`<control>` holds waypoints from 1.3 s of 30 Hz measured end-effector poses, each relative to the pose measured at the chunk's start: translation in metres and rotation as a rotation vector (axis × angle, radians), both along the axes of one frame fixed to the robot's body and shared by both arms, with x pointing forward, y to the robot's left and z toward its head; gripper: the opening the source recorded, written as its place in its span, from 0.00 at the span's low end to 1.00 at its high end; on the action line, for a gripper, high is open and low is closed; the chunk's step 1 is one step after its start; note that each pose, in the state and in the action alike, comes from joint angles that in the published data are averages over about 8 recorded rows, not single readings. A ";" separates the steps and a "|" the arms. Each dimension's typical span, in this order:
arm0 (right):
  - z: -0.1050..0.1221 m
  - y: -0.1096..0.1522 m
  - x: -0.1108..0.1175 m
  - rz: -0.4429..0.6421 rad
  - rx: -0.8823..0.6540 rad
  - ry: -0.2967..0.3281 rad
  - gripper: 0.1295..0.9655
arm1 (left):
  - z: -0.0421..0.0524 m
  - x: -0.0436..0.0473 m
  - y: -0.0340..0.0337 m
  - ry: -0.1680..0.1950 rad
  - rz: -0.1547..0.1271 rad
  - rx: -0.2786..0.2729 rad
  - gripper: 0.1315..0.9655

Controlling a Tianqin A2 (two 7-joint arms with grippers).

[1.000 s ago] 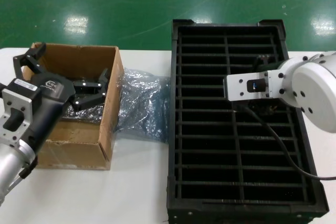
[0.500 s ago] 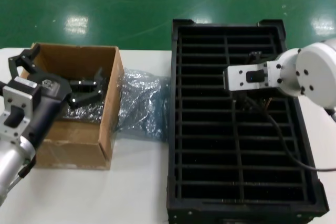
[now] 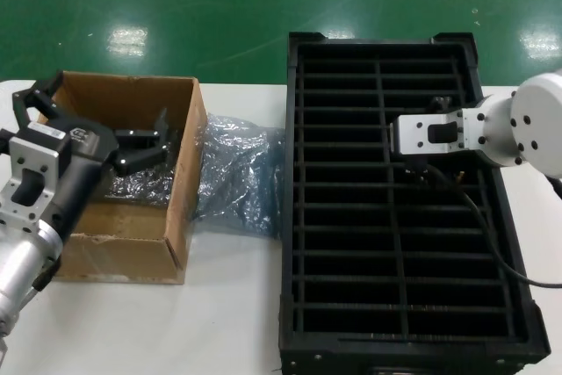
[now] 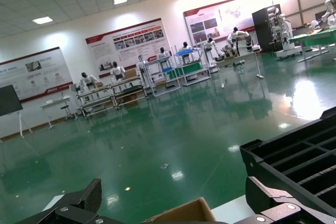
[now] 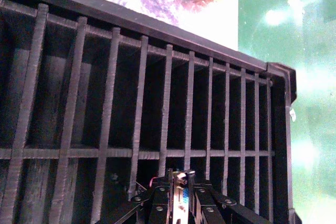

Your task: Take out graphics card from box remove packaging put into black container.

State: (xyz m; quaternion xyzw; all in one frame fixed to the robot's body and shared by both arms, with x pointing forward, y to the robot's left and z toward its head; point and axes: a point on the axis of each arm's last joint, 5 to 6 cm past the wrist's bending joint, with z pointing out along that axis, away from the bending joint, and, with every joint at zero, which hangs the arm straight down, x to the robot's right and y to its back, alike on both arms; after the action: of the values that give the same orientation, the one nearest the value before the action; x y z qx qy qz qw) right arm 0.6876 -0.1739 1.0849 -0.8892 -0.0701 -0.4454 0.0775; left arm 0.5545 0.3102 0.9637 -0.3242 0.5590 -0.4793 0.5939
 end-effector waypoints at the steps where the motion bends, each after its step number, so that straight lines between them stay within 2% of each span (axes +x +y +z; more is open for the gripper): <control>1: -0.001 -0.001 0.000 -0.003 0.002 0.001 0.06 | 0.0004 0.0006 -0.0006 -0.001 0.000 0.001 1.00; 11: -0.006 -0.007 -0.007 -0.027 0.022 0.004 0.06 | 0.0058 0.0063 -0.0082 -0.006 -0.008 0.010 1.00; 20: 0.000 -0.009 -0.009 -0.020 0.048 -0.007 0.13 | 0.0091 0.0094 -0.0129 -0.006 -0.014 0.014 1.00; 25: 0.006 -0.010 -0.011 -0.015 0.063 -0.025 0.22 | 0.0102 0.0097 -0.0150 -0.006 -0.020 0.014 1.00; 28: 0.013 -0.010 -0.012 -0.018 0.090 -0.062 0.28 | 0.0109 0.0094 -0.0167 -0.006 -0.024 0.014 1.00; 32: 0.026 -0.012 -0.014 -0.034 0.155 -0.143 0.28 | 0.0126 0.0078 -0.0190 -0.012 -0.032 0.015 1.00; 34: 0.033 -0.014 -0.014 -0.044 0.199 -0.191 0.33 | 0.0146 0.0065 -0.0202 -0.019 -0.038 0.013 1.00; 39: 0.049 -0.021 -0.015 -0.072 0.361 -0.326 0.47 | 0.0259 0.0025 -0.0245 -0.067 -0.065 -0.008 1.00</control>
State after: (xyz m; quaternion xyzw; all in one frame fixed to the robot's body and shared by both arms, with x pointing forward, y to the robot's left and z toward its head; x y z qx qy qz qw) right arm 0.6723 -0.1949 1.1336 -0.7793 0.0311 -0.5907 0.2069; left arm 0.5569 0.2857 0.9896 -0.2918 0.5471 -0.5112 0.5951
